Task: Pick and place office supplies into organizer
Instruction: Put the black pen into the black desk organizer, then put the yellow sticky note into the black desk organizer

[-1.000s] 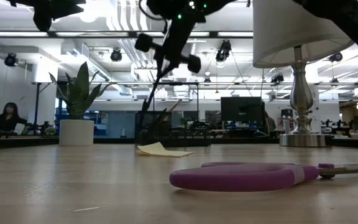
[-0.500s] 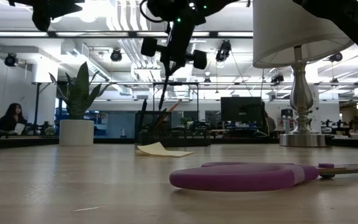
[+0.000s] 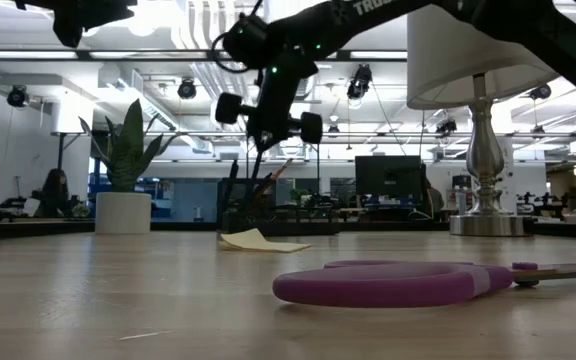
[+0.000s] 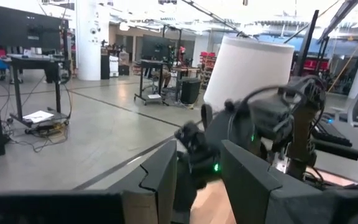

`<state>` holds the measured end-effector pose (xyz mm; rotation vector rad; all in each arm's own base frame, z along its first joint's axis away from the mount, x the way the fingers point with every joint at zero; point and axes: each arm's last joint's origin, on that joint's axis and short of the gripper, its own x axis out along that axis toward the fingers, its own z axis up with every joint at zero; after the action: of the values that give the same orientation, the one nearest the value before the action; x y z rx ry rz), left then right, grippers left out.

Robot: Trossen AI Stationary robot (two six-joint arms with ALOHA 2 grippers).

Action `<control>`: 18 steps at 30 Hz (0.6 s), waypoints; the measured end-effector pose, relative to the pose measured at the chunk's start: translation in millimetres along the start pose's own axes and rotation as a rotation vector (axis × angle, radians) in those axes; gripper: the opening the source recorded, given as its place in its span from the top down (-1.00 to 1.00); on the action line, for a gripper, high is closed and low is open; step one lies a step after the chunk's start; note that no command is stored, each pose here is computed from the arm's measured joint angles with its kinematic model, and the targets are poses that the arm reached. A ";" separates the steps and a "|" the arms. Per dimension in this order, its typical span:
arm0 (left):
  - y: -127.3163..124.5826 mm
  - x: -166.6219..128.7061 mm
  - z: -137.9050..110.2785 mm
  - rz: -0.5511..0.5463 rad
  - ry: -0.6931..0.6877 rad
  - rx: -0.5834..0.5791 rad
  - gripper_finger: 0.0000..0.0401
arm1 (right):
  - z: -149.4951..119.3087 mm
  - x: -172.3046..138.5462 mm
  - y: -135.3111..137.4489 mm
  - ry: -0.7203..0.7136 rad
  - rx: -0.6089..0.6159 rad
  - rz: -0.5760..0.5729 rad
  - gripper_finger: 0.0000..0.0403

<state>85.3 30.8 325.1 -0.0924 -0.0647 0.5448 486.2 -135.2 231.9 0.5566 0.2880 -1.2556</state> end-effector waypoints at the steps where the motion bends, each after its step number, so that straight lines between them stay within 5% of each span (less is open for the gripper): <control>1: 0.0 -0.3 0.6 0.000 -0.004 -0.002 0.47 | -3.5 1.1 0.5 0.003 -0.003 -0.002 0.86; 18: 0.4 -3.9 8.0 -0.002 -0.035 0.064 0.47 | -13.6 1.2 3.1 0.014 0.008 -0.001 0.36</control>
<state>81.1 29.7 332.8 -0.0199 -0.0815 0.5462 490.8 -128.2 220.7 0.5727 0.2952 -1.2545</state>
